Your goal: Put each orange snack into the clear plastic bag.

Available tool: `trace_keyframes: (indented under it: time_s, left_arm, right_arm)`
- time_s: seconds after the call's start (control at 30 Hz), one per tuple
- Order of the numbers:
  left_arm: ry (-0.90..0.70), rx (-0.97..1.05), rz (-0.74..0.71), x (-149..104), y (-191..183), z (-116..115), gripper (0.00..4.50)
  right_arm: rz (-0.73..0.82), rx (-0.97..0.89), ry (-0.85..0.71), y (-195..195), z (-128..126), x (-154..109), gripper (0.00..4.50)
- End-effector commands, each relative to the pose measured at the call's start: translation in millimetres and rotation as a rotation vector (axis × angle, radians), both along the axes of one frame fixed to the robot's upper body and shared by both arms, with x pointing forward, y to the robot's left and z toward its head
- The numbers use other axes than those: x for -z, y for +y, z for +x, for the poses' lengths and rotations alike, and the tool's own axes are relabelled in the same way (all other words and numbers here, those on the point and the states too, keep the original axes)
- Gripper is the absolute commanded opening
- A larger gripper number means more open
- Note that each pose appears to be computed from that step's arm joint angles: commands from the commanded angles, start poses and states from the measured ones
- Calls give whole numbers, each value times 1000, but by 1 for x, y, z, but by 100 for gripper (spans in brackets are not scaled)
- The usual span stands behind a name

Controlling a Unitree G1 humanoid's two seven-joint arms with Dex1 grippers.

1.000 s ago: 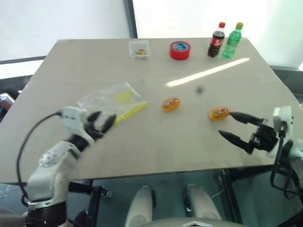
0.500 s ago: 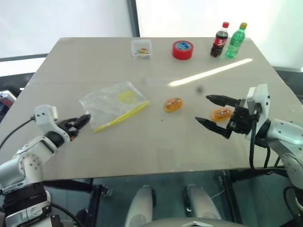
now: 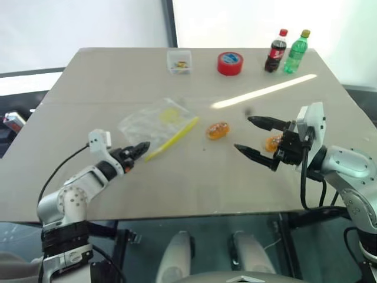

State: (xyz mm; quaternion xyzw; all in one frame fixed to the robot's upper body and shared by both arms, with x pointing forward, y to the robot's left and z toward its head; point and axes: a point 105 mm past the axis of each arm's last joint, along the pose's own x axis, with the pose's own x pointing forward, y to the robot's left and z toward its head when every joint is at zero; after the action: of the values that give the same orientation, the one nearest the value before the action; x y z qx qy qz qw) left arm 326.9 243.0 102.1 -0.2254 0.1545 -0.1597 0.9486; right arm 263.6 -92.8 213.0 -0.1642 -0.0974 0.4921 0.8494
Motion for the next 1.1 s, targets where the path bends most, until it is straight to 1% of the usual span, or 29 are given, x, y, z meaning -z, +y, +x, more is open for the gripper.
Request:
trace_keyframes:
  time_s: [0.03, 0.13, 0.23, 0.27, 0.3, 0.33, 0.4, 0.47, 0.57, 0.6, 0.67, 0.77, 0.9, 1.0, 1.1]
  left_arm:
    - [76, 44, -18, 20, -15, -4, 345]
    - [78, 23, -20, 23, -12, -4, 262]
    - [80, 9, -22, 25, -10, -3, 121]
    - [79, 8, -21, 25, -10, -3, 62]
    - [78, 8, -19, 25, -10, -3, 44]
    - [79, 3, -21, 25, -10, -3, 6]
    - [78, 1, -27, 25, -10, -4, 2]
    - [39, 33, -74, 15, -17, -5, 2]
    - [-62, 222, -345, -25, -46, -22, 2]
    - [-82, 270, -399, -36, -52, -28, 2]
    - [-92, 323, -456, -47, -56, -38, 2]
    - [-90, 389, -495, -57, -58, -51, 2]
    - [-92, 428, -522, -68, -56, -59, 2]
    - [-82, 445, -534, -72, -57, -63, 2]
    - [-70, 459, -547, -74, -59, -68, 2]
  right_arm:
    - [5, -9, -65, 4, -6, -11, 371]
    - [0, -5, -63, 4, -6, -9, 373]
    - [-3, -9, -61, 6, -6, -7, 373]
    - [-3, -10, -60, 6, -6, -7, 373]
    - [-3, -11, -60, 7, -6, -7, 373]
    - [-5, -12, -59, 7, -5, -6, 373]
    - [-7, -14, -59, 8, -4, -5, 373]
    - [-11, -10, -59, 9, -1, -3, 373]
    - [-143, 126, -88, -1, 22, 17, 373]
    - [-185, 162, -104, -4, 30, 22, 373]
    - [-237, 187, -132, -3, 39, 30, 373]
    - [-360, 177, -196, 3, 48, 51, 373]
    - [-491, 111, -282, 16, 55, 79, 373]
    - [-509, 75, -343, 36, 64, 87, 373]
    - [-483, 40, -382, 58, 71, 85, 373]
